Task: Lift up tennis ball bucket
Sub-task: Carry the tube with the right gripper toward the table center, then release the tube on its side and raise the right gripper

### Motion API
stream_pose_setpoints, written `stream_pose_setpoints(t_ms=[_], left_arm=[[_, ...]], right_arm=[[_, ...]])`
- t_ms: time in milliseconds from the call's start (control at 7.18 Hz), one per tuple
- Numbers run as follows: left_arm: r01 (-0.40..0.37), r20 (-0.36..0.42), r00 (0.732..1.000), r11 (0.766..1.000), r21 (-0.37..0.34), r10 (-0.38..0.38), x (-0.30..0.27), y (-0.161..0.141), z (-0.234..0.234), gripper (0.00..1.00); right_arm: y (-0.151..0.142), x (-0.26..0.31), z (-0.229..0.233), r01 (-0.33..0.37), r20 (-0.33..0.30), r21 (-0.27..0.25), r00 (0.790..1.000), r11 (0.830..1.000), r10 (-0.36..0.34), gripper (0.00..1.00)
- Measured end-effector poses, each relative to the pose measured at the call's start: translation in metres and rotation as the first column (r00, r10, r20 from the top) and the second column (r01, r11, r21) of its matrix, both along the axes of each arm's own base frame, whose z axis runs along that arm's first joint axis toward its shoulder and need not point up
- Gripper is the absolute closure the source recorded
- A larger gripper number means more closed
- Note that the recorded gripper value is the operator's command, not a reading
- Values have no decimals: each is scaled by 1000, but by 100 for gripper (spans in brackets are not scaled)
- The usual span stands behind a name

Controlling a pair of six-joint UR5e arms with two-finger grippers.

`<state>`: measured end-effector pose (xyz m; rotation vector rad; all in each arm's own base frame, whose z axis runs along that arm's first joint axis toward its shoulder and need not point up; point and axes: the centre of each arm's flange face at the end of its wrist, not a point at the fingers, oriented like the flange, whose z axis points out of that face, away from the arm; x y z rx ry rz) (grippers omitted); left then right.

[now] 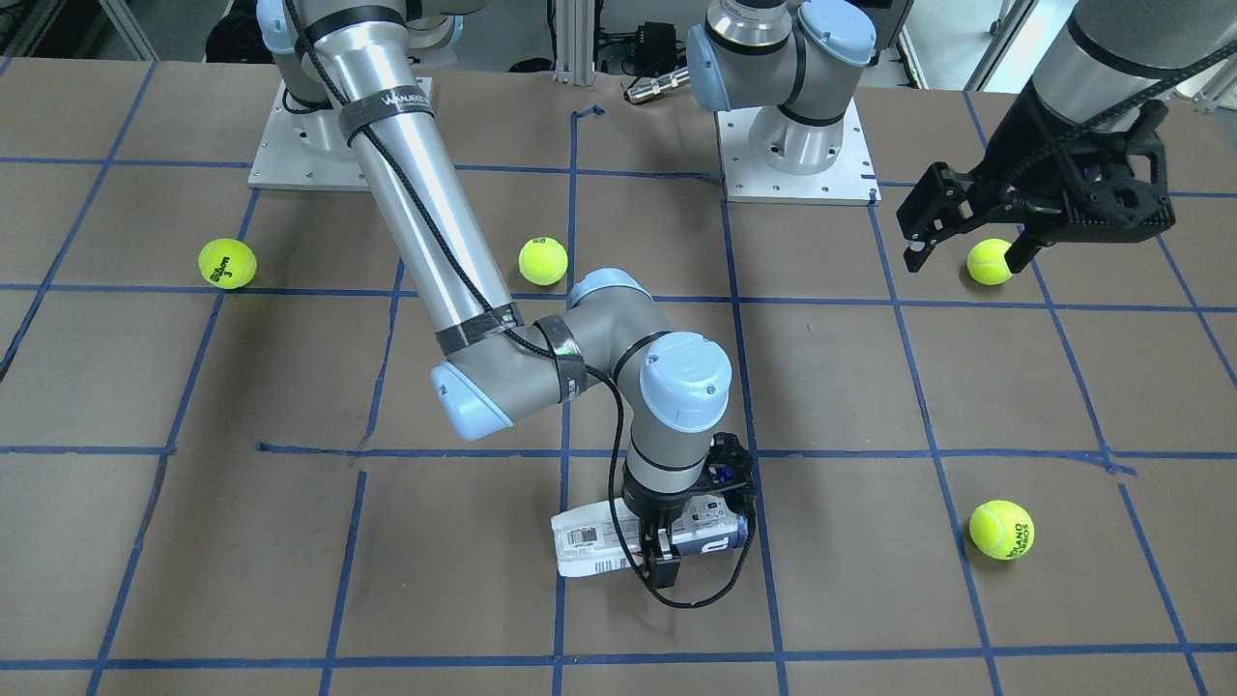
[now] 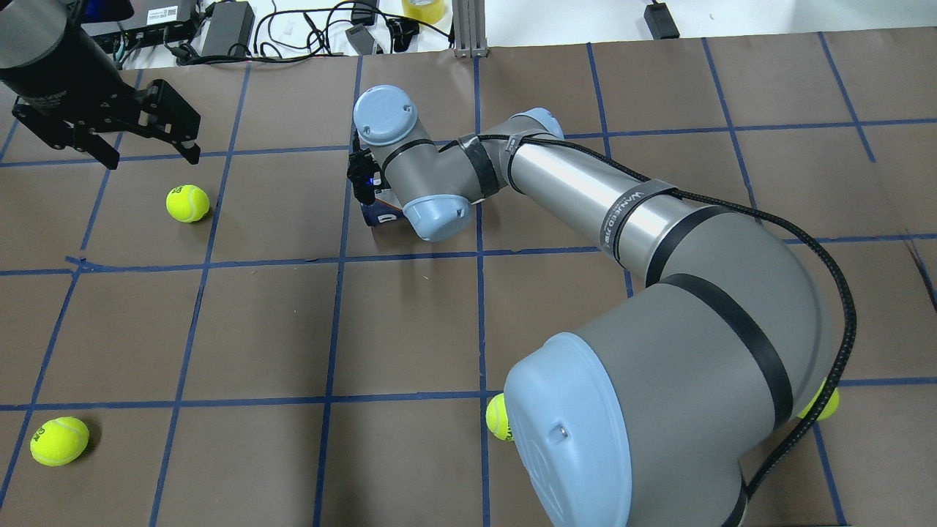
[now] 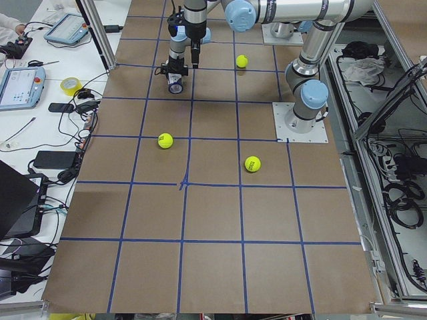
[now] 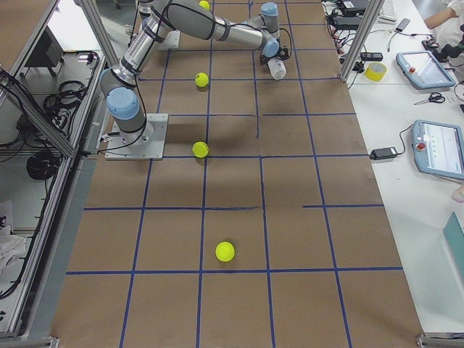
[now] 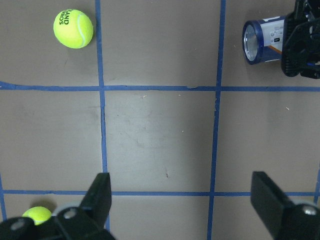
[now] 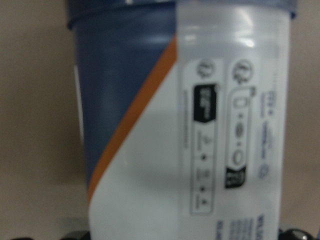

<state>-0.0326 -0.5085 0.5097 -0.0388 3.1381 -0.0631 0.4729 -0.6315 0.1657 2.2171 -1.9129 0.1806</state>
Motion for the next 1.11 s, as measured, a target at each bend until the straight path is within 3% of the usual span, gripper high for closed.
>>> stream_pose_setpoints(t_ms=[279, 557, 836, 1115], left_arm=[[0, -2, 1000, 1000, 0, 0, 0, 0, 0, 0], [-1, -51, 999, 1000, -9, 0, -4, -2, -2, 0], [-2, -69, 998, 1000, -14, 1, -5, -2, -2, 0], [4, -68, 998, 1000, -15, -5, -4, -5, -5, 0]], right_arm=[[-4, 2, 4, 1, 4, -9, 1000, 1000, -1, 0], [-3, 2, 20, -3, 13, -24, 1000, 1000, 4, 0], [2, -6, 66, 6, 28, -35, 1000, 999, -5, 0], [-3, -44, 124, 73, 29, -24, 997, 997, -73, 0]])
